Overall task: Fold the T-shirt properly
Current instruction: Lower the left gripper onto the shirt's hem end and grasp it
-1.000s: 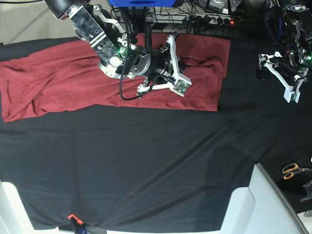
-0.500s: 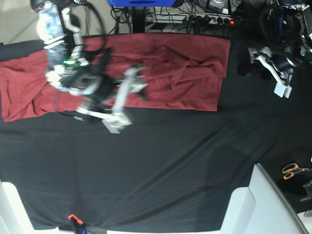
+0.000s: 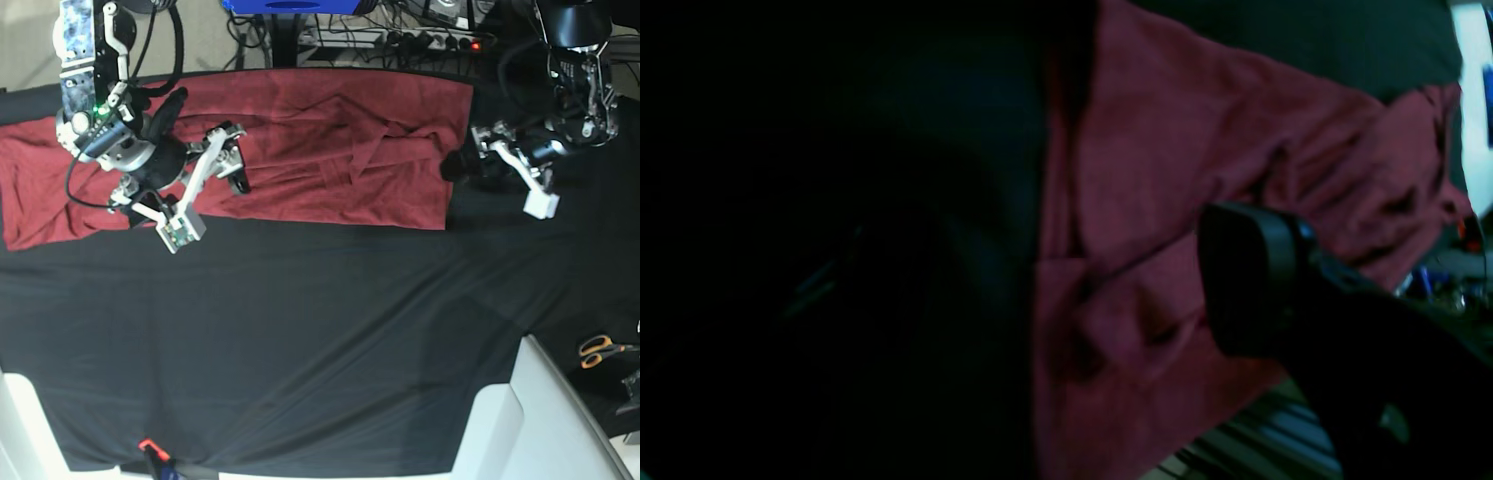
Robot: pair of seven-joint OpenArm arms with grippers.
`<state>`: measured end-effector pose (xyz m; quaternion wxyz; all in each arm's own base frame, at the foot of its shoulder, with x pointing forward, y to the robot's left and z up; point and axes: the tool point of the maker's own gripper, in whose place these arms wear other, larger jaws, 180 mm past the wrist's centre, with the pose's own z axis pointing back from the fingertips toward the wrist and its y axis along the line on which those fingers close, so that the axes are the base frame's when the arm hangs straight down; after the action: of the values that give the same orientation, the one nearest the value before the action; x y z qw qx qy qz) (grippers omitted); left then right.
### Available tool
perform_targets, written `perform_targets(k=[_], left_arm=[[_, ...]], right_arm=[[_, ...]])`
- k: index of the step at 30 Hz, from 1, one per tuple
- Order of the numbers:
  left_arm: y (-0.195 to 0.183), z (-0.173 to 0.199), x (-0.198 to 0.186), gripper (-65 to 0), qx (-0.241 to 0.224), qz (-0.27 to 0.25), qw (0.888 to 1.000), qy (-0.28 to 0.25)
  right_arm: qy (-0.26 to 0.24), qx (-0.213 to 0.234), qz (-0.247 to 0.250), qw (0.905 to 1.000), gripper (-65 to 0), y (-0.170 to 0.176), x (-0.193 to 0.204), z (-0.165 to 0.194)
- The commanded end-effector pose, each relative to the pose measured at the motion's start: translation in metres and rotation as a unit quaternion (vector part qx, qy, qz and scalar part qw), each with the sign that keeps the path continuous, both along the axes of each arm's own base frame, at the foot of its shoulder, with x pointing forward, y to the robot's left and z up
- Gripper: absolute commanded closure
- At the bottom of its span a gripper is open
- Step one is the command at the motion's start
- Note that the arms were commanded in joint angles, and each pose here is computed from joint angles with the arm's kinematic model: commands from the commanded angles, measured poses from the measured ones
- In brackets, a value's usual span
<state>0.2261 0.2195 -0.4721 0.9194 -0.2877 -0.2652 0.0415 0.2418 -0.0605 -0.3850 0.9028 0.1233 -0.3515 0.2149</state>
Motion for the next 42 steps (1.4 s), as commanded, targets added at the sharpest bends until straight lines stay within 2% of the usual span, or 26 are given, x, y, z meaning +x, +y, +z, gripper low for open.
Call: perform_targets(k=[1, 8, 22, 23, 28, 30, 37, 40, 42], left_arm=[[-0.008, -0.012, -0.014, -60.2, 0.01, -0.026, 0.999, 0.036], [-0.031, -0.022, -0.029, -60.1, -0.01, -0.035, 0.998, 0.054], [-0.075, -0.033, -0.046, -59.2, -0.022, -0.111, 0.991, 0.078], [-0.077, -0.033, -0.047, -56.9, -0.022, -0.115, 0.99, 0.079], [-0.075, -0.034, -0.048, -35.1, -0.019, -0.119, 0.989, 0.082], [-0.073, -0.034, -0.048, -28.6, -0.018, -0.118, 0.989, 0.082], [-0.063, -0.04, -0.052, -14.0, -0.012, -0.112, 0.989, 0.097], [-0.058, -0.045, -0.052, 0.0, -0.016, -0.099, 0.989, 0.106], [-0.057, -0.046, -0.048, 0.0, -0.018, -0.095, 0.99, 0.107]], right_arm=[[-0.021, 0.011, 0.002, 0.9997, -50.1, 0.003, 0.007, 0.011], [-0.021, 0.011, 0.002, 0.9997, -50.1, 0.003, 0.007, 0.011], [-0.021, 0.011, 0.002, 0.9997, -50.1, 0.003, 0.007, 0.011], [-0.021, 0.011, 0.002, 0.9997, -50.1, 0.003, 0.007, 0.011], [-0.021, 0.011, 0.002, 0.9997, -50.1, 0.003, 0.007, 0.011], [-0.021, 0.011, 0.002, 0.9997, -50.1, 0.003, 0.007, 0.011], [-0.021, 0.011, 0.002, 0.9997, -50.1, 0.003, 0.007, 0.011], [-0.021, 0.011, 0.002, 0.9997, -50.1, 0.003, 0.007, 0.011], [-0.021, 0.011, 0.002, 0.9997, -50.1, 0.003, 0.007, 0.011]])
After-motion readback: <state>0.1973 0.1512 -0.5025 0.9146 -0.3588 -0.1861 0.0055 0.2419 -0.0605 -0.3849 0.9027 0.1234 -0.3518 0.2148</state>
